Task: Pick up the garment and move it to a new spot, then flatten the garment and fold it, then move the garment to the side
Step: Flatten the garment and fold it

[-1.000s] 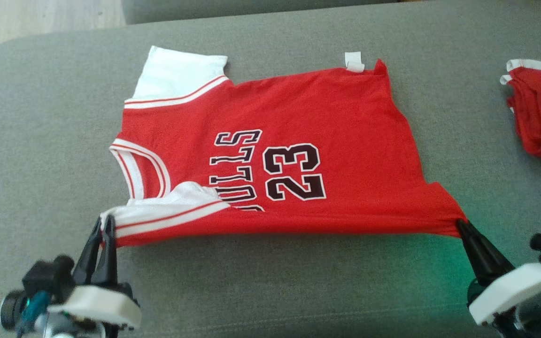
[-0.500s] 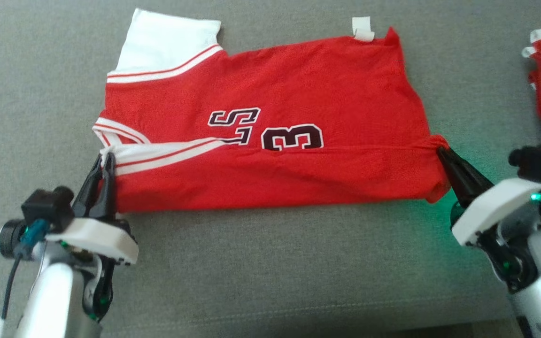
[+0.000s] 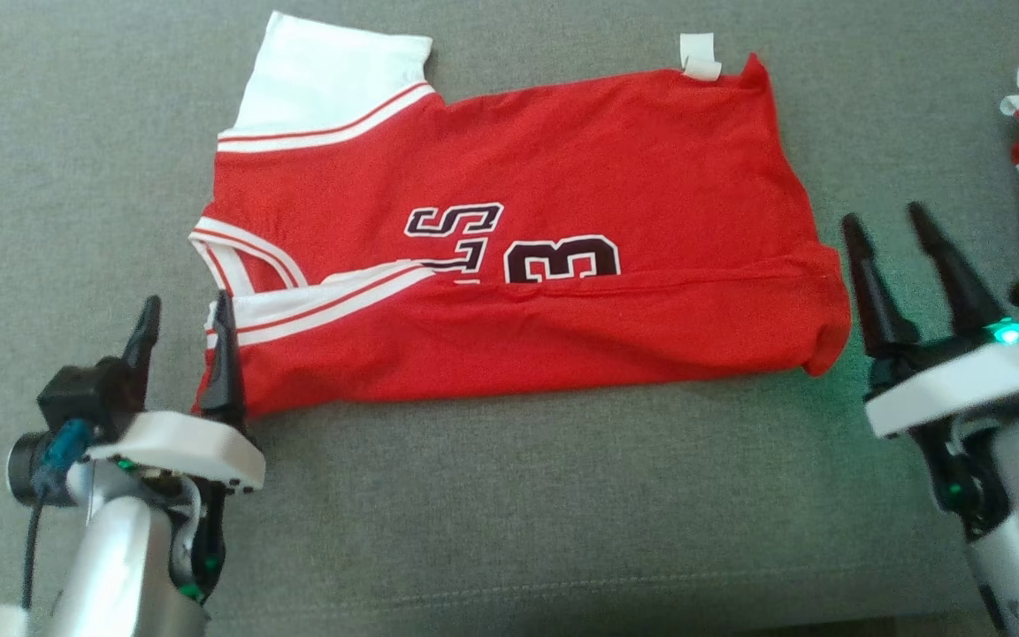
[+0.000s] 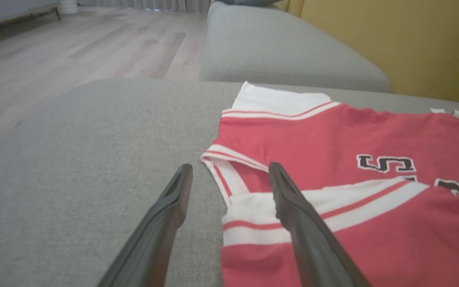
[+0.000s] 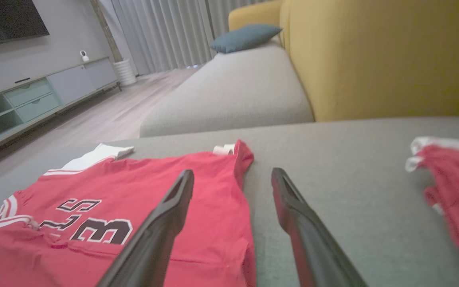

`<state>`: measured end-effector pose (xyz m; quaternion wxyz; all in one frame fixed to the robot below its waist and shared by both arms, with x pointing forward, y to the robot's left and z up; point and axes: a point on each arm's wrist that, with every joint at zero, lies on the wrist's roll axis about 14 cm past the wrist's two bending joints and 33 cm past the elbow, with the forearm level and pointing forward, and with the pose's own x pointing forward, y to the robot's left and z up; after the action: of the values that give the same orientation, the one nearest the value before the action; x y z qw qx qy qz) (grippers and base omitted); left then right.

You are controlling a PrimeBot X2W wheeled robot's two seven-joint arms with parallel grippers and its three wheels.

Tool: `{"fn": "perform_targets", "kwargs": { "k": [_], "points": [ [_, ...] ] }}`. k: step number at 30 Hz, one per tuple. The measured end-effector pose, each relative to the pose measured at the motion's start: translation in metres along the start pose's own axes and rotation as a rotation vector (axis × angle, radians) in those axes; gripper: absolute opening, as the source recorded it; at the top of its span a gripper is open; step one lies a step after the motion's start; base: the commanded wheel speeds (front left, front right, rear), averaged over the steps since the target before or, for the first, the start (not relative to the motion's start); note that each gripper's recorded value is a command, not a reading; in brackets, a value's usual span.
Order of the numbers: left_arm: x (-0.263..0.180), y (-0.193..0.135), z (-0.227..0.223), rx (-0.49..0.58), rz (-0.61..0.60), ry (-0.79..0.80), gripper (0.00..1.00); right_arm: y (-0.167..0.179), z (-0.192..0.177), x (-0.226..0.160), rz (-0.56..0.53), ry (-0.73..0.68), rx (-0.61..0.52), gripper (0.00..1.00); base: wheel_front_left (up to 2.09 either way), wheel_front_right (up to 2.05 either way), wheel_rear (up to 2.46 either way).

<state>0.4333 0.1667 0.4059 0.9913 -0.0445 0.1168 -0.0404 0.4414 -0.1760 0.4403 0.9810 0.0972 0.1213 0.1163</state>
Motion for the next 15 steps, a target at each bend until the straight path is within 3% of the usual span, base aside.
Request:
{"fn": "perform_targets", "kwargs": {
  "k": [5,15],
  "points": [
    [-0.013,-0.003,0.031,0.036,0.047,-0.125,1.00,-0.008,0.030,-0.020,-0.040,-0.164,-0.119,1.00,0.00,0.00,0.00],
    [-0.048,-0.023,0.048,0.076,0.044,-0.198,1.00,0.009,0.014,-0.065,-0.101,-0.152,-0.068,1.00,0.00,0.00,0.00]
  ]
}}
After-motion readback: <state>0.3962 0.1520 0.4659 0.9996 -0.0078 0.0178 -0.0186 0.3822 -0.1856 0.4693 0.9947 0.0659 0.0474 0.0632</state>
